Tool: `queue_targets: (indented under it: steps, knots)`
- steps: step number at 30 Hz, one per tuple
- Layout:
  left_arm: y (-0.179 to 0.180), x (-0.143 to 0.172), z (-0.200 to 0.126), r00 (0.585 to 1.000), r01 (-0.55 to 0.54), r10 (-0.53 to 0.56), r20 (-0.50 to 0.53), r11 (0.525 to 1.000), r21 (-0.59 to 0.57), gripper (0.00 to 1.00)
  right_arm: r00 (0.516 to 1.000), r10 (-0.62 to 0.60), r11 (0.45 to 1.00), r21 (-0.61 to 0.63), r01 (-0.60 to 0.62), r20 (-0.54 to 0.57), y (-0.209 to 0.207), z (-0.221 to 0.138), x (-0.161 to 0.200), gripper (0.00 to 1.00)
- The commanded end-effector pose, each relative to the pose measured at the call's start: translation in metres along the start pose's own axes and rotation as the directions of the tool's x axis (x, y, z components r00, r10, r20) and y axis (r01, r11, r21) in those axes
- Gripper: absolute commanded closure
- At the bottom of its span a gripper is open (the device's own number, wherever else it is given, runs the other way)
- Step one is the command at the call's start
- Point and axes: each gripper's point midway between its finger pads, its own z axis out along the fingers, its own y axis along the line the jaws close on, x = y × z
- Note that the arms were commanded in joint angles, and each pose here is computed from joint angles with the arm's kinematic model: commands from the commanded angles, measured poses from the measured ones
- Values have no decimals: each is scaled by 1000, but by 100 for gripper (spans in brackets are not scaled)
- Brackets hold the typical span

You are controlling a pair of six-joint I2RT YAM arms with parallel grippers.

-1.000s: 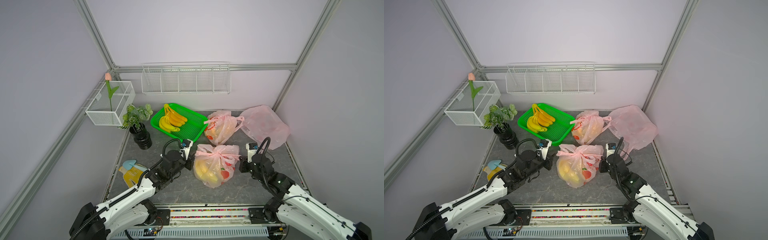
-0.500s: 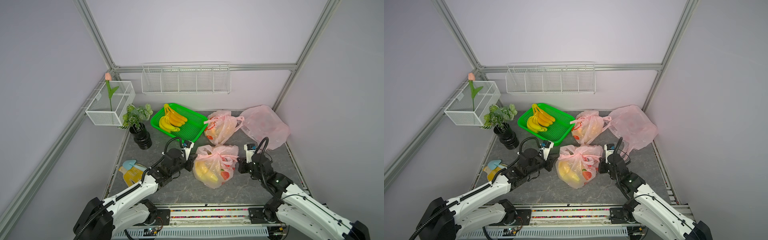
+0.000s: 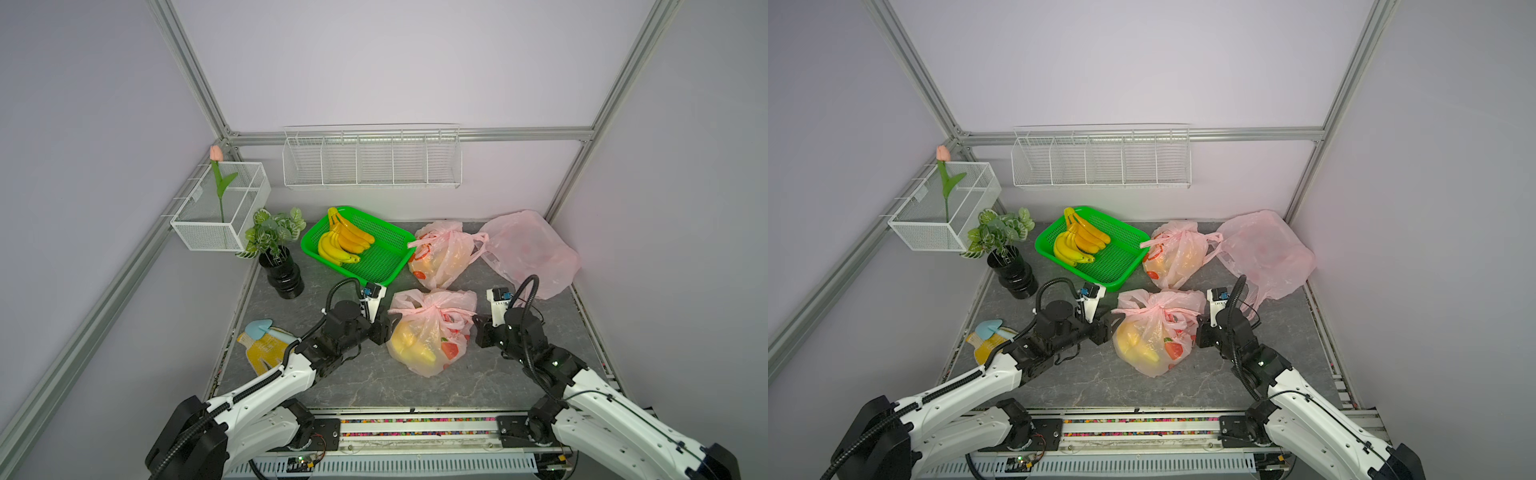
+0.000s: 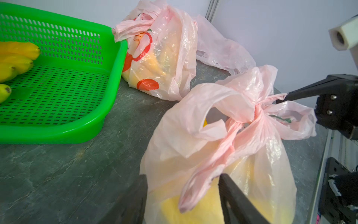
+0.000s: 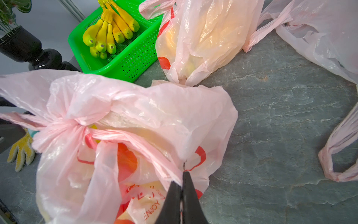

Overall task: Place the banana into a plastic bag & tie a knot
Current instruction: Tie the plastic bag at the center of the board.

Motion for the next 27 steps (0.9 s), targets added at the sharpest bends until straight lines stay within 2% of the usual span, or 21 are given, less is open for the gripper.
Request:
queue_targets:
  steps: [1, 7, 10, 14, 18, 23, 27]
  knots:
    - [-14, -26, 3, 999, -1, -2, 47, 998, 66, 45, 1000, -9, 1000, -16, 9, 8, 0, 1, 3, 94]
    - [-17, -32, 9, 998, 10, -14, 55, 997, 83, 48, 1000, -17, 1000, -8, 17, -9, -2, 3, 7, 93]
    - [-19, -29, 16, 1000, 3, -5, 20, 995, 96, 54, 1000, -13, 1000, -4, 13, -8, -3, 4, 9, 93]
    - [-19, -25, 20, 1000, 9, -9, 3, 995, 104, 69, 1000, -14, 1000, 3, 14, -3, -4, 5, 7, 94]
    - [-18, -23, 20, 1000, 7, -7, -2, 995, 98, 100, 1000, -17, 999, 46, 17, -11, -10, 5, 4, 93]
    - [-10, -28, 10, 999, 8, -9, 33, 999, 39, 100, 999, -44, 988, 147, 41, 15, -24, -4, -8, 94]
    - [-12, -51, -9, 995, -5, 4, 104, 1000, 18, 100, 994, -96, 974, 210, 84, 45, -28, -21, -32, 93]
